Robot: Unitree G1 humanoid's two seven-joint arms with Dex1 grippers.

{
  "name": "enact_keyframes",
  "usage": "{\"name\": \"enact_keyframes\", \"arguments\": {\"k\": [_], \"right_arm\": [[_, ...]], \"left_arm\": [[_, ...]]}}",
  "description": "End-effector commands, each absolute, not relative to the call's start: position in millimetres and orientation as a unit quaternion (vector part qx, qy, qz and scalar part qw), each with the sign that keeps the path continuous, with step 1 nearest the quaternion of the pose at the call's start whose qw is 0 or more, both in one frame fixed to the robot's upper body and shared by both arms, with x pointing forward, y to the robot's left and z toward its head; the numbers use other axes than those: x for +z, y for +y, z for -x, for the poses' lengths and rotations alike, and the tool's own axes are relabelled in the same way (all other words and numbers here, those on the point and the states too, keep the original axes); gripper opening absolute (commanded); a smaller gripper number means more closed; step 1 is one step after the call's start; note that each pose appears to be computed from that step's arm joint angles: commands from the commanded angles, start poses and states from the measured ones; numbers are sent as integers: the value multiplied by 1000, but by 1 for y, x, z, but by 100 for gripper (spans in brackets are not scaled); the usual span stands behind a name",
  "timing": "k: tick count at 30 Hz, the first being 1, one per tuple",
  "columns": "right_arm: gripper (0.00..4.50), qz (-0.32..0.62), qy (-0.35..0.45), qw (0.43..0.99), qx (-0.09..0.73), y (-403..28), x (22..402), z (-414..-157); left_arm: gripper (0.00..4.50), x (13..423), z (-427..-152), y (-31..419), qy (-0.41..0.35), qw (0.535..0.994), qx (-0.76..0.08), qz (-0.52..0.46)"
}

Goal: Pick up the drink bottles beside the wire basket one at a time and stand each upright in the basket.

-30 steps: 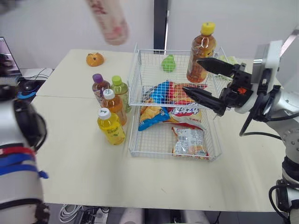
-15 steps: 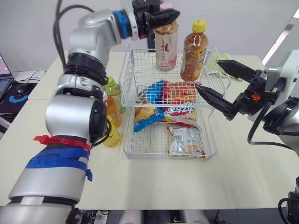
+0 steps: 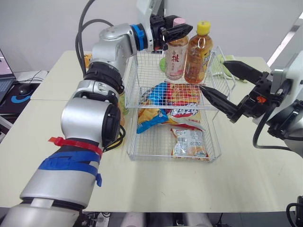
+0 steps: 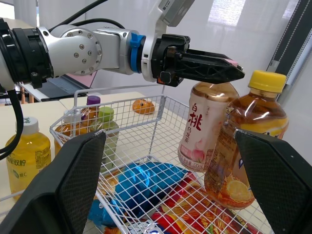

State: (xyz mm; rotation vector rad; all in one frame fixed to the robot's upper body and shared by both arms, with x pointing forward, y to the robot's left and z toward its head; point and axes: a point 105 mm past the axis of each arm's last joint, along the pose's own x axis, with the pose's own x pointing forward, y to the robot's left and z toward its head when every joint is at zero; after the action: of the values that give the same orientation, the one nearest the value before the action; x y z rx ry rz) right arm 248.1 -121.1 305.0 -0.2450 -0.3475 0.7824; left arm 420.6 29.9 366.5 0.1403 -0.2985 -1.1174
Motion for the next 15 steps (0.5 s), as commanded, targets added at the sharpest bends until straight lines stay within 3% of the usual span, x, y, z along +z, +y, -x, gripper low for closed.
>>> {"name": "enact_keyframes", "arguments": {"k": [1, 4, 15], "right_arm": [[450, 128, -194, 898, 374, -121, 316, -242], [450, 128, -194, 896, 378, -121, 316, -243], [450, 123, -194, 887, 401, -118, 316, -249]], "left_arm": [[356, 387, -414, 31, -172, 830, -525, -79], [446, 393, -415, 38, -180, 834, -514, -87], [446, 421, -400, 87, -214, 828, -510, -91]]}}
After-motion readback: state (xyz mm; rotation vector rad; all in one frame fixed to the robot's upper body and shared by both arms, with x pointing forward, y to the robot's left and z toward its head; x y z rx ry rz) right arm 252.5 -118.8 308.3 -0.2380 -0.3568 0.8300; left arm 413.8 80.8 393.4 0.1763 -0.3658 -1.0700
